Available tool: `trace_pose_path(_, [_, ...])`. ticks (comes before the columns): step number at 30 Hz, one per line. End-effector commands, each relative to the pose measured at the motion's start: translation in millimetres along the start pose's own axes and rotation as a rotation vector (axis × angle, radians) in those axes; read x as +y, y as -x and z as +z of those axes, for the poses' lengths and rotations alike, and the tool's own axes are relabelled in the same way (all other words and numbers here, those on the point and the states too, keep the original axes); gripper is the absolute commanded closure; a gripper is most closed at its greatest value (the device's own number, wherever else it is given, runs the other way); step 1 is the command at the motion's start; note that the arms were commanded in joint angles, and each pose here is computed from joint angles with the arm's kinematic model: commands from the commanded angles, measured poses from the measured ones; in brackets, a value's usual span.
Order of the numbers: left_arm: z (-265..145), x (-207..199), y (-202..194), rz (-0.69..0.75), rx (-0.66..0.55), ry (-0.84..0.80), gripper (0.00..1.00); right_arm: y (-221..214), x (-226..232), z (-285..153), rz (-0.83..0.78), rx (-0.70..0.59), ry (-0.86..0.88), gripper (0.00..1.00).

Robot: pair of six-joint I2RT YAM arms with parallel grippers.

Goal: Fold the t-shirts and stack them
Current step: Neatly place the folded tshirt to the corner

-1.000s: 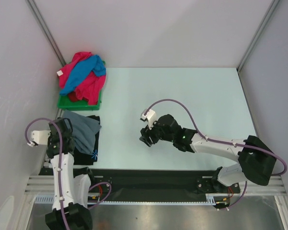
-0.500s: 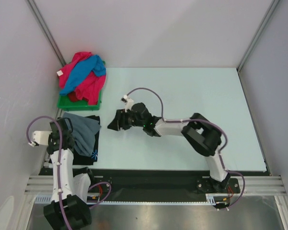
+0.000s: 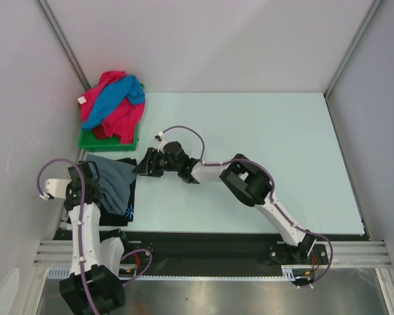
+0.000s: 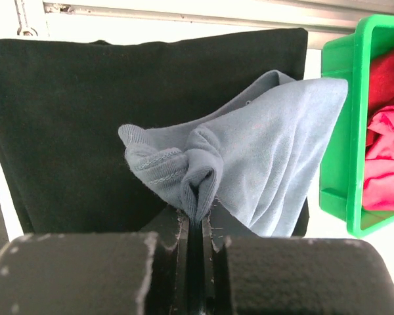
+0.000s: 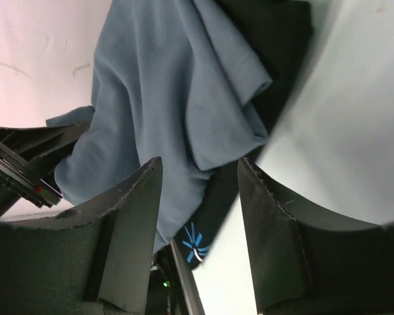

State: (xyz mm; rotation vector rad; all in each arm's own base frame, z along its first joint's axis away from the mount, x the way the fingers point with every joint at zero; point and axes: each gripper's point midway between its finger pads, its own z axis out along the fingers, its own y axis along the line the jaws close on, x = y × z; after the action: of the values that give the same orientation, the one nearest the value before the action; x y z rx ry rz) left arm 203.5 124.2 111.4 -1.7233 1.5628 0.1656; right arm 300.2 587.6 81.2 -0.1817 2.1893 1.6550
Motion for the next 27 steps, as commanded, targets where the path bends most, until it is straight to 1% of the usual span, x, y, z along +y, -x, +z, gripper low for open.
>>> trace_pose_path(1, [-5, -12, 6, -0.014, 0.003, -0.034, 0.97, 2, 12, 13, 0.015, -0.022, 0.016, 0.46])
trace_pose_path(4, [-7, -14, 9, -0.014, -0.004, -0.041, 0.98, -1, -1, 18, 0.024, -0.021, -0.012, 0.46])
trace_pose_path(9, [-9, -18, 14, -0.011, -0.017, -0.05, 0.98, -8, -17, 15, 0.01, -0.027, -0.057, 0.46])
trace_pose_path(17, [-9, -21, 15, -0.008, -0.019, -0.053, 0.98, -3, -19, 24, 0.004, -0.023, -0.042, 0.47])
trace_pose_path(23, [-6, -21, 14, -0.002, -0.016, -0.047, 0.99, 0, -16, 28, -0.004, -0.023, -0.028, 0.58])
trace_pose_path(27, [-4, -20, 12, 0.001, -0.014, -0.042, 0.99, 4, -11, 28, -0.011, -0.025, -0.012, 0.7])
